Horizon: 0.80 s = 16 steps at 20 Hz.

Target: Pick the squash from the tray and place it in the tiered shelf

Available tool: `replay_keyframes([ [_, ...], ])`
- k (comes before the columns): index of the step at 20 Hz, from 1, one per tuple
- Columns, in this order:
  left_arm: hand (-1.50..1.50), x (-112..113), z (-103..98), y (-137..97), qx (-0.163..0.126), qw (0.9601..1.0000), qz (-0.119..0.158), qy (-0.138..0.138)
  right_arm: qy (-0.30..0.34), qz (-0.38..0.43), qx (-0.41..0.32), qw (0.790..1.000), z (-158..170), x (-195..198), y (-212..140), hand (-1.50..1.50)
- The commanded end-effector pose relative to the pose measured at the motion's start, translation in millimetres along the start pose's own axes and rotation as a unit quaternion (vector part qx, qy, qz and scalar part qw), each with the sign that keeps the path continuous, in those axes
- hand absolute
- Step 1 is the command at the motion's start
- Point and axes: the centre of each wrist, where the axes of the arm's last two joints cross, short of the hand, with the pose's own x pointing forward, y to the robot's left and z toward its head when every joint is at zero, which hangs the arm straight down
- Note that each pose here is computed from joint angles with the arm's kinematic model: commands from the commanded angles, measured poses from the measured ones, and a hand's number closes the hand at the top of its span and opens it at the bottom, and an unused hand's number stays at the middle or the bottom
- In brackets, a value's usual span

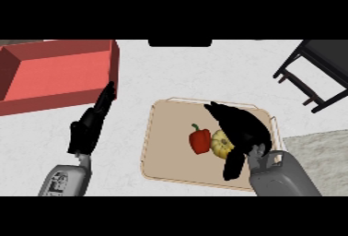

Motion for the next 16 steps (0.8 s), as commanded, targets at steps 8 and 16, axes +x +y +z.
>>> replay_keyframes([
  [8, 0.00, 2, -2, 10, 0.000, 1.0000, -0.001, -0.006, 0.022, 0.023, 0.009, 0.999, -8, -20, 22, -1.50],
  [16, 0.00, -20, 14, 11, -0.005, 0.9999, -0.001, -0.011, 0.029, 0.019, 0.017, 0.999, -22, -12, 35, -1.50],
])
